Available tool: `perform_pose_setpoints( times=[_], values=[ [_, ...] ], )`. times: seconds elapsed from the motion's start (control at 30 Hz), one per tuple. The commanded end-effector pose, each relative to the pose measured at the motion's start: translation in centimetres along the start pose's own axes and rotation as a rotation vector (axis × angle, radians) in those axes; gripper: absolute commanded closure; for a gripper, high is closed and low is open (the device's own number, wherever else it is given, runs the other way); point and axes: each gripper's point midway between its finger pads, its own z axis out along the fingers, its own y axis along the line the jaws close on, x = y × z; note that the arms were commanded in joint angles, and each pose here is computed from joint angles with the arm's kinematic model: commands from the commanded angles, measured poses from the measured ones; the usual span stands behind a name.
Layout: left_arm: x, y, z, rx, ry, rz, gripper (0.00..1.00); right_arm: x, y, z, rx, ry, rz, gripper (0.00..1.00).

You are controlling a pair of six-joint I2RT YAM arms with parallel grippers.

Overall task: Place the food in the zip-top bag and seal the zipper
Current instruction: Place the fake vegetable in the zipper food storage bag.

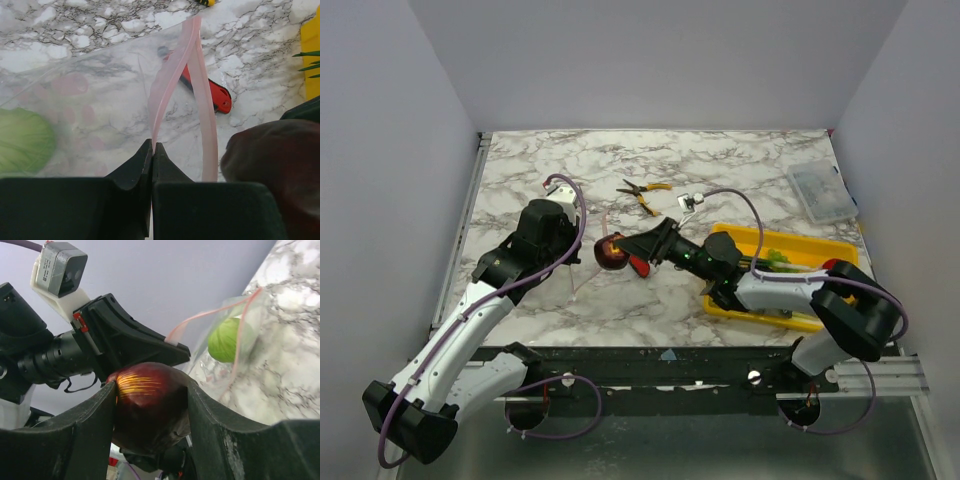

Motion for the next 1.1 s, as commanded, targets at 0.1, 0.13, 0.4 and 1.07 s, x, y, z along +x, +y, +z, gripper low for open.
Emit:
perform_pose_setpoints(
  times=[0.1, 0.13, 0.4, 1.07],
  values=[
    [-0.6, -0.3, -0.5, 0.019, -0.031, -0.009, 1.00, -1.0, 0.9, 3.3, -0.055, -0.120, 0.027, 0.87],
    [-0.7, -0.3, -0.6, 0.019, -0.035, -0.009, 1.00, -0.8, 0.2, 3.5, -0.033, -0.119, 0.010, 0.86],
    [-1.0, -0.1, -1.1, 0.013, -0.058, -0.012, 1.00, 1.2, -4.1, 4.5, 0.231, -0.113, -0.122, 0.64],
    [-1.4, 0.2, -1.6, -0.001, -0.093, -0.015, 1.00, -0.1, -1.4, 3.0, 0.256, -0.088, -0.179, 0.13]
  ],
)
